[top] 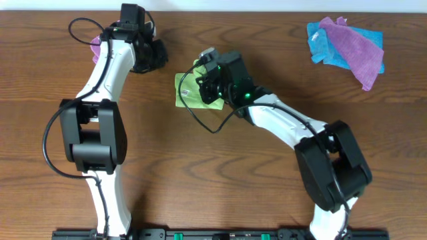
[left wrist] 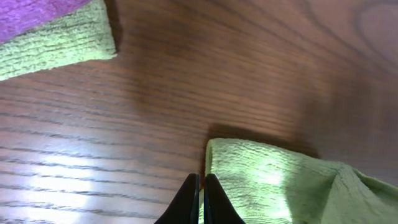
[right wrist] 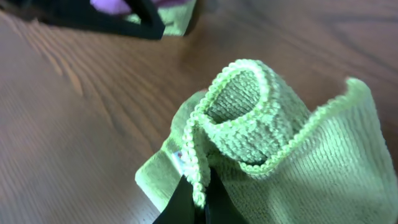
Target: Fold the cloth
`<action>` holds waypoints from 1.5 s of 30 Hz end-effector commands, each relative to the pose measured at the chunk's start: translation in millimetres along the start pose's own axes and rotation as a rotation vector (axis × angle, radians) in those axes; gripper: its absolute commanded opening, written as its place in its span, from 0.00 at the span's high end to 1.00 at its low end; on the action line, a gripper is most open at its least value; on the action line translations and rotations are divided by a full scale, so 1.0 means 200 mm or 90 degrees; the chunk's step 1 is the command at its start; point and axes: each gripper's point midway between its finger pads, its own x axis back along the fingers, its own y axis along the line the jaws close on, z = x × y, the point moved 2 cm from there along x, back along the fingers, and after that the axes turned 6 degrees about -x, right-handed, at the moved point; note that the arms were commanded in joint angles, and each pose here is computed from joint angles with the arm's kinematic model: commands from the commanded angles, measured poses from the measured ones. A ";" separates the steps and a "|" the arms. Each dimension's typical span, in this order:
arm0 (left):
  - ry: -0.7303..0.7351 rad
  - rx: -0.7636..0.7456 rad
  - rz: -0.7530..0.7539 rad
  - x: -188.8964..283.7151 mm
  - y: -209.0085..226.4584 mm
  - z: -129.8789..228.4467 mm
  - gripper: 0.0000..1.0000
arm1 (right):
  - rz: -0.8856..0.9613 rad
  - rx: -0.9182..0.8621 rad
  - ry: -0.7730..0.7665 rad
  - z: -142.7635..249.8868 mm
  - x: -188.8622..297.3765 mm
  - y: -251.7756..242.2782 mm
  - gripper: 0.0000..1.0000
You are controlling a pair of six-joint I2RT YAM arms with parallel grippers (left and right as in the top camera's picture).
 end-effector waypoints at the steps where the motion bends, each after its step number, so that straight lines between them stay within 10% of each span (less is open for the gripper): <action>1: -0.007 -0.021 -0.003 0.01 0.00 -0.02 0.94 | -0.002 0.036 -0.006 -0.03 -0.03 0.05 0.98; 27: 0.006 -0.016 -0.023 0.01 0.03 0.00 0.94 | -0.007 0.065 0.027 0.00 -0.24 0.06 0.98; 45: -0.027 0.015 -0.030 0.10 0.15 -0.08 0.94 | -0.046 0.080 0.084 0.13 -0.25 0.21 0.71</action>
